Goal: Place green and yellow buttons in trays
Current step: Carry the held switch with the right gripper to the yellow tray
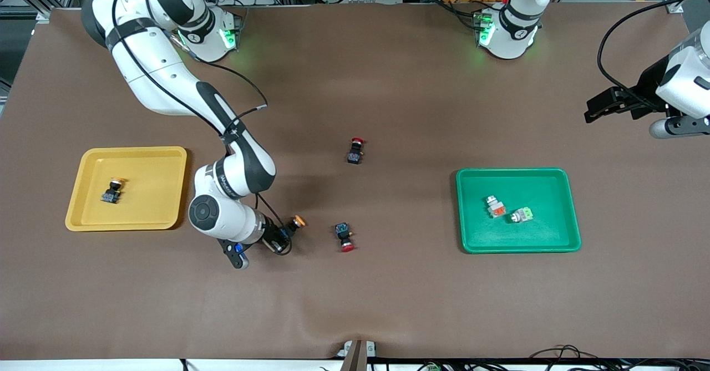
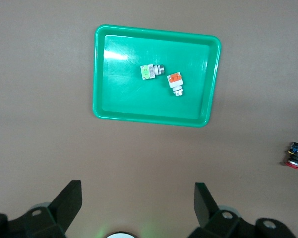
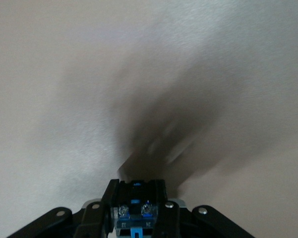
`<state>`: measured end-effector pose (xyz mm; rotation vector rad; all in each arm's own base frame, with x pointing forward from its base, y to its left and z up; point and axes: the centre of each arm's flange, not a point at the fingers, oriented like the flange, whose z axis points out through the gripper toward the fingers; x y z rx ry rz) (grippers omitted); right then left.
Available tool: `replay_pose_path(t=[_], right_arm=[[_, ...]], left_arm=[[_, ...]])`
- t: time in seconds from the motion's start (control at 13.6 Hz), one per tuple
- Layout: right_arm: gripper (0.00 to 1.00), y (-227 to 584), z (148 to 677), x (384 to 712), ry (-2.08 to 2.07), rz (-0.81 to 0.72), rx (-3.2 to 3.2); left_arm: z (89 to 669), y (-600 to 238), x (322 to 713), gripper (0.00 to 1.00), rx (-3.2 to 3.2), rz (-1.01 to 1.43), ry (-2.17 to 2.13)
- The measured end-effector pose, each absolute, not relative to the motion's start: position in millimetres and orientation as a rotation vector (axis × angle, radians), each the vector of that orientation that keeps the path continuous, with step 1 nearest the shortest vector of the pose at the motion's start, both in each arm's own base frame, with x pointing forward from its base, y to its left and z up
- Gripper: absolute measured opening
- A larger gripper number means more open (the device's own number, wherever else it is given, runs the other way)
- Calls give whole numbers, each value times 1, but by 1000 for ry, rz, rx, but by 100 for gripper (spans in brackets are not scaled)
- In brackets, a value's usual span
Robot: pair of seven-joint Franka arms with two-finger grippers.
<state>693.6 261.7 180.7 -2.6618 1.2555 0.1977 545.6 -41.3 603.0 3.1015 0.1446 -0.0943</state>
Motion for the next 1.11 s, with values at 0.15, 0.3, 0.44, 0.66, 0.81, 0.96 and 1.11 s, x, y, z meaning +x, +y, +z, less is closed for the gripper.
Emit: replay_pose_path(t=[0.15, 0.3, 0.44, 0.66, 0.81, 0.96, 1.11], right_arm=[[34, 259, 186, 692, 1247, 245, -2692], [34, 255, 200, 694, 1188, 261, -2728], [34, 232, 221, 697, 1142, 311, -2768], [34, 168, 261, 704, 1024, 397, -2827], [34, 129, 280, 704, 958, 448, -2851], [34, 91, 287, 701, 874, 505, -2869], [34, 48, 289, 698, 770, 544, -2878]], left_arm=[[602, -41, 546, 100, 3101, -92, 145], [602, -41, 546, 100, 3101, -91, 145], [602, -41, 546, 100, 3101, -91, 144], [602, -42, 546, 100, 3102, -88, 143], [603, -42, 545, 100, 3102, -87, 142], [603, -42, 545, 100, 3102, -87, 142], [603, -42, 545, 100, 3102, -87, 142]])
